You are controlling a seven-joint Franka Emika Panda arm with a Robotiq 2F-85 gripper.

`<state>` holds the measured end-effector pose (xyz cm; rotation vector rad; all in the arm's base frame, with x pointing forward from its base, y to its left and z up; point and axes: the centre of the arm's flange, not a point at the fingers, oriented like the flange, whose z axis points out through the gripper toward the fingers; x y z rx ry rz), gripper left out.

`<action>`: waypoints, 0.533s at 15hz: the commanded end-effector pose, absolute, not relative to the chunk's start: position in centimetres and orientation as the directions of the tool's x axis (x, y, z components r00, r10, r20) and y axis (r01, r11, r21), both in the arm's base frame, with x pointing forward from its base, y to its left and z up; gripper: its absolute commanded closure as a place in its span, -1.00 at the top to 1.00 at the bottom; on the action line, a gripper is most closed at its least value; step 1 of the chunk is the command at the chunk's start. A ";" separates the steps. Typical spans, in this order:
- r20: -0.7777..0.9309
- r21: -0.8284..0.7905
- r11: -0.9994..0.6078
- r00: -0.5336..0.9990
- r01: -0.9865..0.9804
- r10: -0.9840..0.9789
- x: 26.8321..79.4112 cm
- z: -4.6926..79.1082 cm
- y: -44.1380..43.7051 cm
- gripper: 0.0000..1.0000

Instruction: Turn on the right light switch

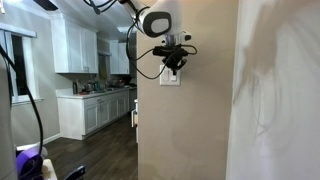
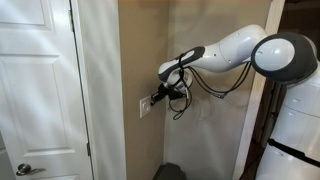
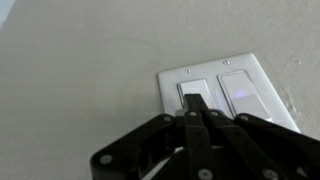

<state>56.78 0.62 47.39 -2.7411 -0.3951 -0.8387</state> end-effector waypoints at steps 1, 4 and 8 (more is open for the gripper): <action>0.542 -0.134 -0.941 0.818 0.311 0.193 55.2 47.6 0.0 -1.00; 0.509 -0.122 -0.940 0.834 0.317 0.215 55.4 47.4 -0.1 -1.00; 0.479 -0.141 -0.937 0.850 0.320 0.218 55.5 47.2 0.0 -0.45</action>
